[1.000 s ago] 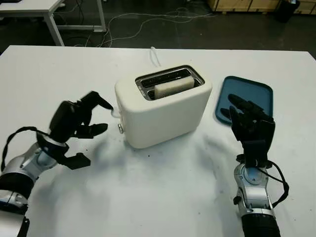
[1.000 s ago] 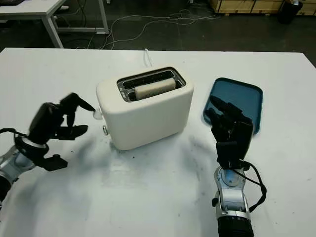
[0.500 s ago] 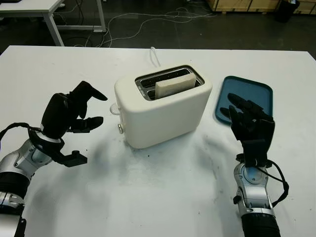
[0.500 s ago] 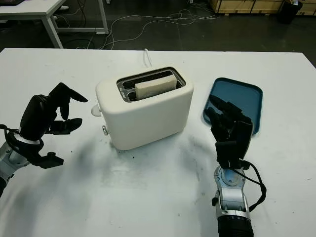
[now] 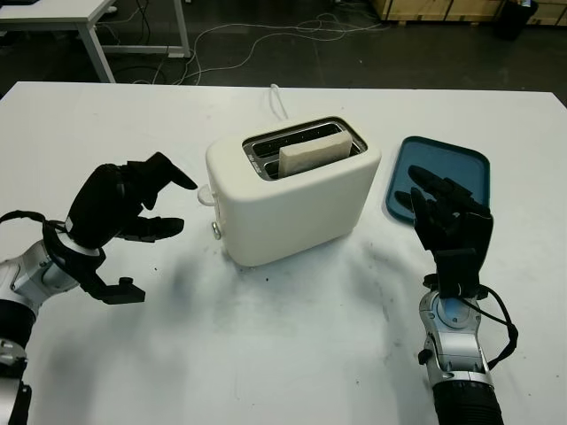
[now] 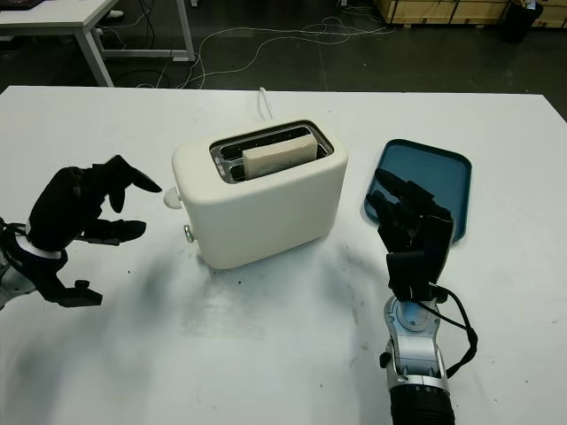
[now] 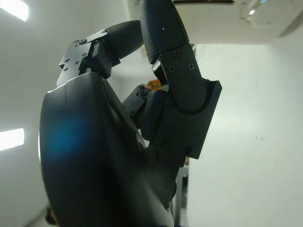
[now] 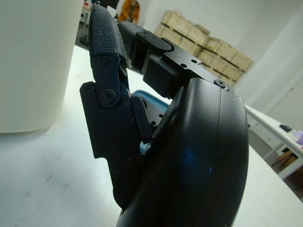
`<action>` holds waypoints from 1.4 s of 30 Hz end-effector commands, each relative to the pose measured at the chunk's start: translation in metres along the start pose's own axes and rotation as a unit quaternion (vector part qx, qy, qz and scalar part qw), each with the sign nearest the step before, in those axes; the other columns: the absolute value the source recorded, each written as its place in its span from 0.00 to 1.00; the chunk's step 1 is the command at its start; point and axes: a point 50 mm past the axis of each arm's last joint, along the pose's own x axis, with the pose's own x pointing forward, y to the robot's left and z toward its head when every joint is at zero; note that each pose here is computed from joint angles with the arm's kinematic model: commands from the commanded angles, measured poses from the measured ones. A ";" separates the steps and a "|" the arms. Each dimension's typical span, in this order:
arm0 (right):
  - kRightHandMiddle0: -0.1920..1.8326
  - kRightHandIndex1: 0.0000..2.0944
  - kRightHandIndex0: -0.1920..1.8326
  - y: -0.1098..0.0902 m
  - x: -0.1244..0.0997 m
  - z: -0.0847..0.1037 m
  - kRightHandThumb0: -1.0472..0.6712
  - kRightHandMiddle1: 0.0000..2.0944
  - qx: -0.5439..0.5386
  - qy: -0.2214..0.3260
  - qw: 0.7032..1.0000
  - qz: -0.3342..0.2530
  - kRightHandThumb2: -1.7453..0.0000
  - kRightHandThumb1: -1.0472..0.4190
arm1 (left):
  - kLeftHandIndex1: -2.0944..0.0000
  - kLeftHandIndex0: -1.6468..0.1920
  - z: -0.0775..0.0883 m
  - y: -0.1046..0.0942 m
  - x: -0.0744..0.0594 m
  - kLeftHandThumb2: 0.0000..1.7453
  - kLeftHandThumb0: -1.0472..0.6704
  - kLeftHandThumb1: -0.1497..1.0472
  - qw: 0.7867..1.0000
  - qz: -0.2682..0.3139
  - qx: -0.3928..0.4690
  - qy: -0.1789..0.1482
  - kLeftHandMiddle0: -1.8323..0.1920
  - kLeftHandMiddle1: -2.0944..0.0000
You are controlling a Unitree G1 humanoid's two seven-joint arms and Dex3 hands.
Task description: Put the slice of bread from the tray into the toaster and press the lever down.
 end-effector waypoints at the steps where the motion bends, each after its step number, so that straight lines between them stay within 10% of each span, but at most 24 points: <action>1: 0.61 0.00 0.68 -0.001 0.002 0.002 0.19 0.00 0.004 -0.011 1.000 -0.002 0.90 0.09 | 0.26 0.89 -0.004 0.001 0.002 0.51 0.13 0.89 0.999 -0.029 0.018 -0.001 0.41 0.17; 35: 0.62 0.00 0.69 -0.002 0.000 0.002 0.18 0.00 0.005 -0.014 1.000 -0.003 0.89 0.09 | 0.24 0.89 -0.002 -0.013 -0.001 0.49 0.12 0.89 0.998 -0.068 0.003 -0.008 0.33 0.17; 42: 0.61 0.00 0.68 -0.005 -0.004 0.003 0.18 0.00 0.004 -0.015 1.000 -0.002 0.90 0.09 | 0.24 0.79 -0.001 -0.075 -0.026 0.47 0.09 0.89 0.975 -0.215 0.005 0.052 0.32 0.17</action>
